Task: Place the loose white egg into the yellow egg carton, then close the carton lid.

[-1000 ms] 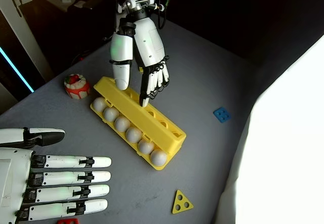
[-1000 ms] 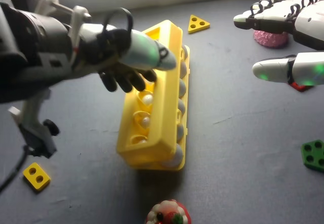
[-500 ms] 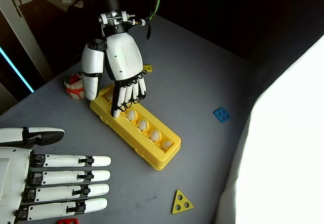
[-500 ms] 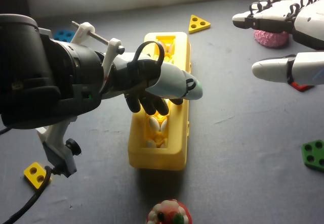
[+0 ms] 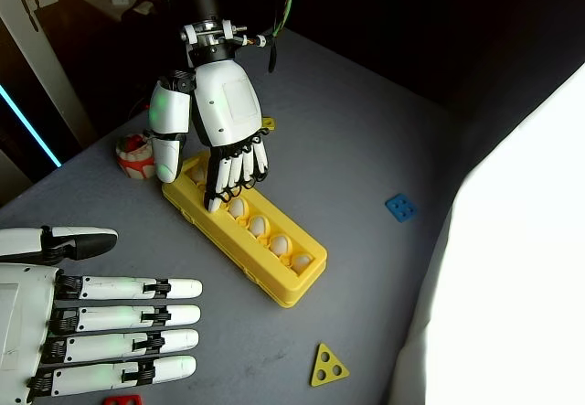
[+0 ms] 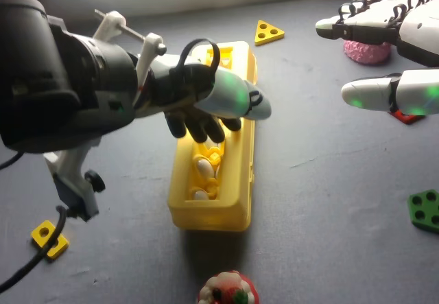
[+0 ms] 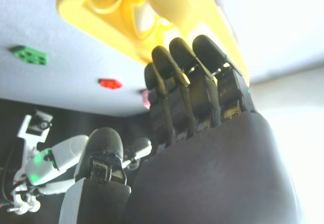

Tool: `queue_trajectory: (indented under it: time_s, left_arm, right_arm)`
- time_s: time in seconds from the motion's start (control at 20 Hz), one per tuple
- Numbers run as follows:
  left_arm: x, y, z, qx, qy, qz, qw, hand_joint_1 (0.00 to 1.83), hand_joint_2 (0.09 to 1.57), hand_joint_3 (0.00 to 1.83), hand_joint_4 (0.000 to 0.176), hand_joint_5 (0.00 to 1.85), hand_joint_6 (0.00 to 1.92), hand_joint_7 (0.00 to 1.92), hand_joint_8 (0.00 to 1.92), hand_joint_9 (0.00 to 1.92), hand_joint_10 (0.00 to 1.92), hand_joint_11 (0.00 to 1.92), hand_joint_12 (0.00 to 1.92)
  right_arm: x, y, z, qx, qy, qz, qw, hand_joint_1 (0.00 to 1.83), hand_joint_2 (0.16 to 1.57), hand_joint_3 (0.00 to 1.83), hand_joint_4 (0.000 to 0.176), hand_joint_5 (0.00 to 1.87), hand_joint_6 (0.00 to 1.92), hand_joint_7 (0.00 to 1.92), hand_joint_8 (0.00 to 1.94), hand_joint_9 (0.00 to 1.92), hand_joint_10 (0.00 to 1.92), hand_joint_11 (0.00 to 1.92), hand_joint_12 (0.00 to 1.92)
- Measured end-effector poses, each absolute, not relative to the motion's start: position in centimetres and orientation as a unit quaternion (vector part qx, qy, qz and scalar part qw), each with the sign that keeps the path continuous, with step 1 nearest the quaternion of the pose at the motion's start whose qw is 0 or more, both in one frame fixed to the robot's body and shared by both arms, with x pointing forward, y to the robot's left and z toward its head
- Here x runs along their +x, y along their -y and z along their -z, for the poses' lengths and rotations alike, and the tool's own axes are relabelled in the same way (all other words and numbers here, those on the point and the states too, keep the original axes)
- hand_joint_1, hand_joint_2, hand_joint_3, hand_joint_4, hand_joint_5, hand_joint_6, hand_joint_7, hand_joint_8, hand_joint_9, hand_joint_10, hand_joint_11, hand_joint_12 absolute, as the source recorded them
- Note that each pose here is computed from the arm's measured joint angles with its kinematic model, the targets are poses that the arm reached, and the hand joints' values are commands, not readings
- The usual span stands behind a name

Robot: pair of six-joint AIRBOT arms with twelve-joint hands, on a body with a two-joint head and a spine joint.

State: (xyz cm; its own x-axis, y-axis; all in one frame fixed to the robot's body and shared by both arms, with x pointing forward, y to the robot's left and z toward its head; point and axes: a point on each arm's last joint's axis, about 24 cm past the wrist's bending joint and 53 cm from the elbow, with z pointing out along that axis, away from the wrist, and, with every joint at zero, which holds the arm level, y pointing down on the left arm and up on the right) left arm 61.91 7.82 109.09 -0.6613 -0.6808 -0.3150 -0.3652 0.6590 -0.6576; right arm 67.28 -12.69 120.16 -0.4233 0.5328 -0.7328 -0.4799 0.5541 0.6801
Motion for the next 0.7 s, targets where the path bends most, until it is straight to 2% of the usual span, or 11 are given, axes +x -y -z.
queue_trajectory:
  time_s: [0.25,0.3,0.4,0.45,0.5,0.55,0.6,0.65,0.7]
  left_arm:
    - [63.4,-8.6,-110.8,-0.266,-0.871,0.273,0.311,0.0,1.35,0.0,0.0,0.54,0.01,0.51,0.39,0.28,0.89,0.0,1.56]
    - [63.6,-9.0,-111.1,-0.261,-0.871,0.271,0.317,0.0,1.35,0.0,0.0,0.55,0.01,0.52,0.4,0.29,0.89,0.0,1.57]
    - [64.4,-10.1,-112.1,-0.256,-0.869,0.266,0.331,0.04,1.35,0.0,0.0,0.57,0.02,0.53,0.42,0.29,0.92,0.0,1.59]
    - [64.9,-10.8,-112.6,-0.25,-0.869,0.261,0.338,0.01,1.35,0.0,0.0,0.57,0.02,0.53,0.43,0.3,0.92,0.0,1.59]
    - [65.3,-11.3,-113.0,-0.241,-0.871,0.255,0.344,0.0,1.35,0.0,0.0,0.59,0.03,0.55,0.44,0.32,0.93,0.02,1.59]
    - [65.7,-11.7,-113.3,-0.23,-0.873,0.25,0.349,0.0,1.34,0.0,0.0,0.64,0.06,0.56,0.54,0.34,0.98,0.04,1.59]
    - [65.9,-11.7,-113.7,-0.219,-0.875,0.247,0.354,0.0,1.34,0.0,0.0,0.68,0.09,0.56,0.68,0.37,1.02,0.07,1.6]
    - [66.1,-11.5,-114.4,-0.197,-0.877,0.243,0.364,0.0,1.35,0.0,0.0,0.73,0.2,0.58,0.91,0.42,1.16,0.15,1.66]
    - [66.4,-11.3,-115.4,-0.179,-0.876,0.245,0.375,0.03,1.35,0.0,0.0,0.78,0.39,0.67,1.05,0.53,1.27,0.26,1.69]
  right_arm:
    - [67.3,12.7,-120.2,0.019,-0.699,-0.472,0.537,0.19,1.23,0.0,0.0,0.24,0.01,0.24,0.0,0.17,0.02,0.0,0.26]
    - [67.3,12.7,-120.2,0.019,-0.699,-0.472,0.537,0.21,1.23,0.0,0.0,0.28,0.02,0.27,0.01,0.21,0.03,0.0,0.38]
    - [67.3,12.7,-120.2,0.019,-0.699,-0.472,0.537,0.19,1.23,0.0,0.0,0.42,0.09,0.42,0.04,0.33,0.09,0.0,0.81]
    - [67.3,12.7,-120.2,0.019,-0.699,-0.472,0.537,0.2,1.22,0.0,0.0,0.5,0.17,0.54,0.05,0.37,0.22,0.0,1.0]
    - [67.3,12.7,-120.2,0.019,-0.699,-0.472,0.537,0.19,1.22,0.0,0.0,0.58,0.34,0.68,0.11,0.37,0.53,0.0,1.25]
    - [67.3,12.7,-120.2,0.019,-0.699,-0.472,0.537,0.17,1.23,0.0,0.0,0.61,0.62,0.76,0.3,0.39,0.91,0.0,1.47]
    - [67.3,12.7,-120.2,0.019,-0.699,-0.472,0.537,0.16,1.24,0.0,0.0,0.6,0.86,0.72,0.65,0.41,1.15,0.0,1.64]
    - [67.3,12.7,-120.2,0.019,-0.699,-0.472,0.537,0.19,1.24,0.0,0.0,0.71,0.94,0.76,0.92,0.51,1.35,0.12,1.84]
    - [67.3,12.7,-120.2,0.018,-0.698,-0.472,0.537,0.16,1.25,0.0,0.0,0.8,1.1,0.85,1.1,0.65,1.45,0.36,1.91]
